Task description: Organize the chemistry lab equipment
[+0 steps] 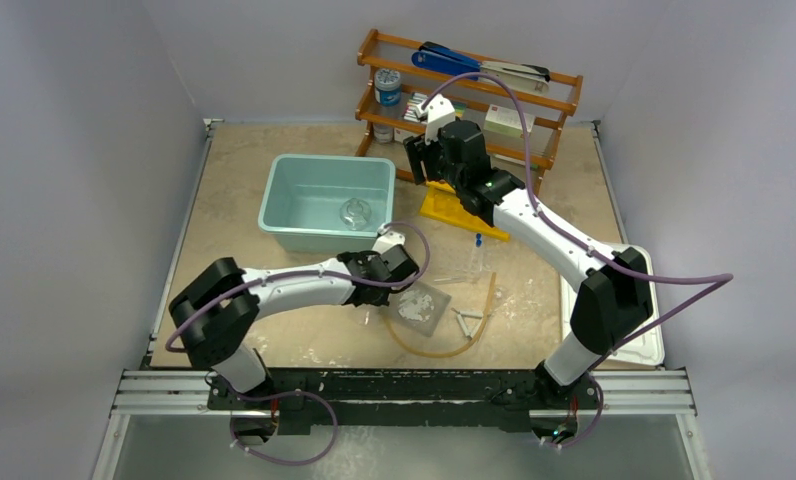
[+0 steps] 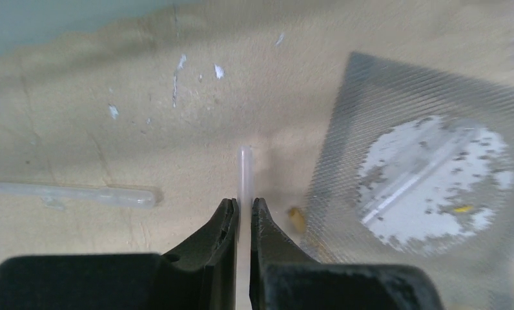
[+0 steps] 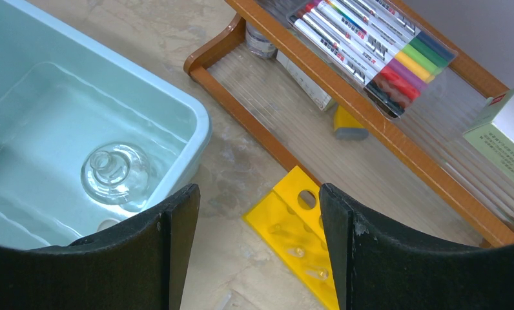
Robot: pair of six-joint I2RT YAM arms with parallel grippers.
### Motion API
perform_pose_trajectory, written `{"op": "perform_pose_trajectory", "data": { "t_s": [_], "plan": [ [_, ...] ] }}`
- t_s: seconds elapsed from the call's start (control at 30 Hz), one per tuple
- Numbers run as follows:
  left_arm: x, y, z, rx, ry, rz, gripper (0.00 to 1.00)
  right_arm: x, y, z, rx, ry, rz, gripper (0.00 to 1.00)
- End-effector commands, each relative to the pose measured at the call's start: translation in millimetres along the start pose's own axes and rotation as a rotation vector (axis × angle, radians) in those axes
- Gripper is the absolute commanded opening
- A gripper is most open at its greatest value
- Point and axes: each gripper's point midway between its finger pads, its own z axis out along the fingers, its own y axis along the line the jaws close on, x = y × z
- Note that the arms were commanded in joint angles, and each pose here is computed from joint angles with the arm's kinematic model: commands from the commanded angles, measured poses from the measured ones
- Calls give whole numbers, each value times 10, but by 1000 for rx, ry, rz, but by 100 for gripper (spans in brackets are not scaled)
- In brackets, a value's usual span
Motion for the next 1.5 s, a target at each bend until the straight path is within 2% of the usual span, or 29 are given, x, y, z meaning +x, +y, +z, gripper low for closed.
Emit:
{"op": "perform_pose_trajectory", "data": {
  "t_s": [0.0,0.13,0.27,0.47,0.57,0.67,0.8,0.93,1.07,1.23,1.47],
  "plan": [
    [-668,-134,-575,131,-159,-47,0,-270,-48,-100,5,-83,20,71],
    [-1088,-282,-1106,285,-266,-61,0,-284,-48,-115,4,-88,22,71],
    [-1518,-65,-1489,257,-366,-83,0,-320,-52,-141,3,-97,27,71],
    [-2187,839,-1718,68,-446,-197,0,-302,9,-163,-30,-102,44,70],
    [-2413,1371,-1629,-9,-459,-349,0,-247,114,-144,-80,-101,72,70],
    [-2550,1663,-1592,-35,-532,-504,0,-201,188,-106,-108,-108,87,69],
    [-2568,1996,-1263,-105,-544,-645,0,-143,266,-88,-143,-107,116,67],
    [-2586,2156,-764,-123,-503,-698,0,-87,326,-90,-174,-93,119,67],
    [-2510,2172,-360,-145,-440,-710,0,-9,311,-121,-166,-78,117,67],
    [-2198,2236,91,-192,-362,-731,0,79,320,-131,-169,-60,120,67],
    [-1915,2353,543,-239,-295,-739,0,153,323,-158,-170,-39,132,67]
  ]
}}
